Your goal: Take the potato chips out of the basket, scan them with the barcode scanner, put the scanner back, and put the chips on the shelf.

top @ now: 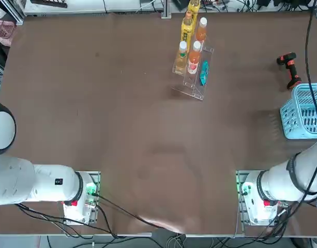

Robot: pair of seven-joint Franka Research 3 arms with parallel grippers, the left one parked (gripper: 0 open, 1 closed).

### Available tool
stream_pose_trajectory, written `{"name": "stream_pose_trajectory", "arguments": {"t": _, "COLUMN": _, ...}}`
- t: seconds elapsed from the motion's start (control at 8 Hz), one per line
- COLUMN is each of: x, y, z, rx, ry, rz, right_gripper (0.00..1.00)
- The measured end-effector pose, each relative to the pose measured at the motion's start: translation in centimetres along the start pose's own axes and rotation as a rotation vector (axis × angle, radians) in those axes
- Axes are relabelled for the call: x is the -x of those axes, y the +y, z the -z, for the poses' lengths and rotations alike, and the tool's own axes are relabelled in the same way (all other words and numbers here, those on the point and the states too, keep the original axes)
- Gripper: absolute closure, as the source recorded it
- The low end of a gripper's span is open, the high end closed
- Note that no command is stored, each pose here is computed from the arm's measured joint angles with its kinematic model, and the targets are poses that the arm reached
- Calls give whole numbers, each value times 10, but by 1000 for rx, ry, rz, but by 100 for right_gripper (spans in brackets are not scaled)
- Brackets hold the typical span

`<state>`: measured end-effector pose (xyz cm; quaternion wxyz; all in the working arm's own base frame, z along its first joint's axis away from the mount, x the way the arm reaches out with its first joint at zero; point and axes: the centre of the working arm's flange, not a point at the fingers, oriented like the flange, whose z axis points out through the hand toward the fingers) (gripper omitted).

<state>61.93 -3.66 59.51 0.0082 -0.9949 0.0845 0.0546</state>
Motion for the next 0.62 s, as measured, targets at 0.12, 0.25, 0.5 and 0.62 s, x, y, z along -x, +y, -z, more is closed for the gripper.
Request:
{"name": "stream_pose_trajectory", "arguments": {"t": 0.12, "x": 0, "y": 3, "z": 0, "rx": 0, "ry": -5, "rz": -2, "right_gripper": 0}}
{"name": "stream_pose_trajectory", "arguments": {"t": 0.25, "x": 0, "y": 7, "z": -1, "rx": 0, "ry": -8, "rz": -5, "right_gripper": 0}}
{"name": "stream_pose_trajectory", "arguments": {"t": 0.5, "x": 0, "y": 11, "z": -1, "rx": -1, "ry": -9, "rz": -2, "right_gripper": 0}}
{"name": "stream_pose_trajectory", "arguments": {"t": 0.62, "x": 0, "y": 12, "z": -1, "rx": -1, "ry": -10, "rz": -2, "right_gripper": 0}}
